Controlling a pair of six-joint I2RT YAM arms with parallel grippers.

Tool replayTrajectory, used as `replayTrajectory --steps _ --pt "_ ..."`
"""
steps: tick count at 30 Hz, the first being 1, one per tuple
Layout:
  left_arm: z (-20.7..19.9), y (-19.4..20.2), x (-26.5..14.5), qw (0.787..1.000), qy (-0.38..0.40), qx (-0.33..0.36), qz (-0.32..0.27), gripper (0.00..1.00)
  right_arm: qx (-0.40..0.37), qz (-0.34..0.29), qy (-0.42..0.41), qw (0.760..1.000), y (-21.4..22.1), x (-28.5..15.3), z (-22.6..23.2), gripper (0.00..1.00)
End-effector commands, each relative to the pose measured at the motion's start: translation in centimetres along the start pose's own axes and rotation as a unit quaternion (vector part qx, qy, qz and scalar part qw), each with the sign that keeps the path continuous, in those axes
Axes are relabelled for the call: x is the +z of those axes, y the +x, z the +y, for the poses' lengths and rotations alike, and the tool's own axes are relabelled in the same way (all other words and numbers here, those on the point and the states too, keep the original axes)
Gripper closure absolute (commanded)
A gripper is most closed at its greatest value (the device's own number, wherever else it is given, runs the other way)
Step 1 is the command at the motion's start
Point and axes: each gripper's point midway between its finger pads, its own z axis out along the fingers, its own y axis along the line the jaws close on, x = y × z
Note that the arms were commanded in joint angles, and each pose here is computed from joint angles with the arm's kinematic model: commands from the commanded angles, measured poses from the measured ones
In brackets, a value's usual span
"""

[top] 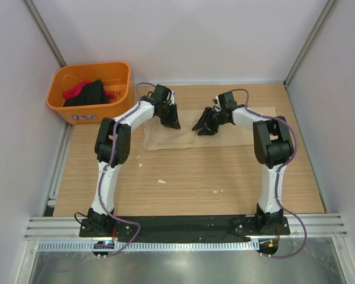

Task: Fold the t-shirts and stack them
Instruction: Fold the tshirt

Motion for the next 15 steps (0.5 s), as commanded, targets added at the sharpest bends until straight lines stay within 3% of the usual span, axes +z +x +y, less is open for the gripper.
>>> replayTrajectory --steps 1,5,9,15 --pt "-0.4 -1.8 0.2 1.000 0.008 -0.001 -0.026 0.82 -0.026 -0.011 -0.019 0.999 -1.4 0.2 1.2 0.54" --pt "0.2 -1.8 0.7 1.000 -0.002 -0.008 -0.026 0.83 -0.014 -0.008 -0.036 0.999 -1.6 0.7 1.6 0.59" --pt "1.4 -1.5 1.2 0.999 -0.027 -0.023 -0.021 0.84 -0.004 -0.007 -0.015 1.000 -1.2 0.4 0.7 0.86" --pt "2.7 -1.2 2.0 0.998 -0.046 -0.028 -0.014 0.85 -0.023 -0.022 0.046 0.998 -1.0 -1.2 -2.5 0.98"
